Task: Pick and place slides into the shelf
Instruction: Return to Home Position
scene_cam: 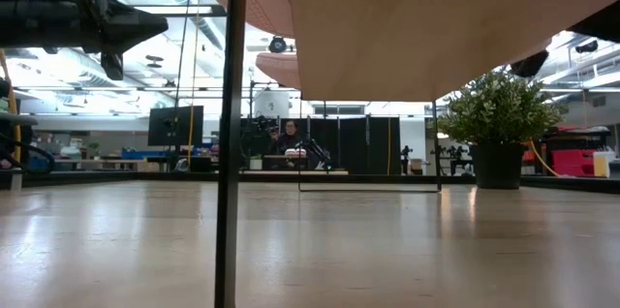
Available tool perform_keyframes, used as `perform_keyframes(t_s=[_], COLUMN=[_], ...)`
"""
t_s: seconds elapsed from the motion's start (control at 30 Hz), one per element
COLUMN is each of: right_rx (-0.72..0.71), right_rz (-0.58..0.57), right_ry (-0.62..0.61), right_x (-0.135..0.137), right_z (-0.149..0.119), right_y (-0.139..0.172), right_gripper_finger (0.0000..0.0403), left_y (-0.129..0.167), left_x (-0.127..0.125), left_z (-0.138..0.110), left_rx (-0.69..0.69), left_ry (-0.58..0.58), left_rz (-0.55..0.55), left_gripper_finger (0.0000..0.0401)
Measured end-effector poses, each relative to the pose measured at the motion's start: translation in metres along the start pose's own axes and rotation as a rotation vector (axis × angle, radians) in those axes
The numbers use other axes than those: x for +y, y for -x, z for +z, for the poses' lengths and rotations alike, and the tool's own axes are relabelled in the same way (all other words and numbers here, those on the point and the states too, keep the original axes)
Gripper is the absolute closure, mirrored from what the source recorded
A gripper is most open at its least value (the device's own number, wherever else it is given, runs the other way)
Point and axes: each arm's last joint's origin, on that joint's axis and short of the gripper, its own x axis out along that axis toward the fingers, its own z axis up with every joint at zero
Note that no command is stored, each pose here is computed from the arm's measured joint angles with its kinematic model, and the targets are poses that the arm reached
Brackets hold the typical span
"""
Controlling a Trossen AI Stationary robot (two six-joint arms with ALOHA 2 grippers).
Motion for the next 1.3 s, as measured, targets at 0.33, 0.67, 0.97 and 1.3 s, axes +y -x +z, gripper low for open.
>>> perform_keyframes(t_s=[0.33, 0.67, 0.97, 1.3], right_rx=[0.076, 0.24, 0.358, 0.37], right_rz=[-0.017, -0.013, -0.063, -0.053], right_ry=[0.112, 0.269, 0.564, 0.635], right_x=[-0.004, -0.011, -0.021, -0.021], right_z=[-0.005, -0.016, -0.024, -0.025], right_y=[0.0, 0.002, 0.005, 0.005], right_gripper_finger=[0.0403, 0.0403, 0.0403, 0.0403], left_y=[0.0, 0.0, 0.0, 0.0], left_x=[0.0, 0.0, 0.0, 0.0], left_z=[0.0, 0.0, 0.0, 0.0], left_rx=[0.0, 0.0, 0.0, 0.0], left_ry=[-0.001, 0.0, -0.001, 0.0], left_rz=[0.0, 0.0, 0.0, 0.0], left_gripper_finger=[0.0372, 0.0362, 0.0376, 0.0368])
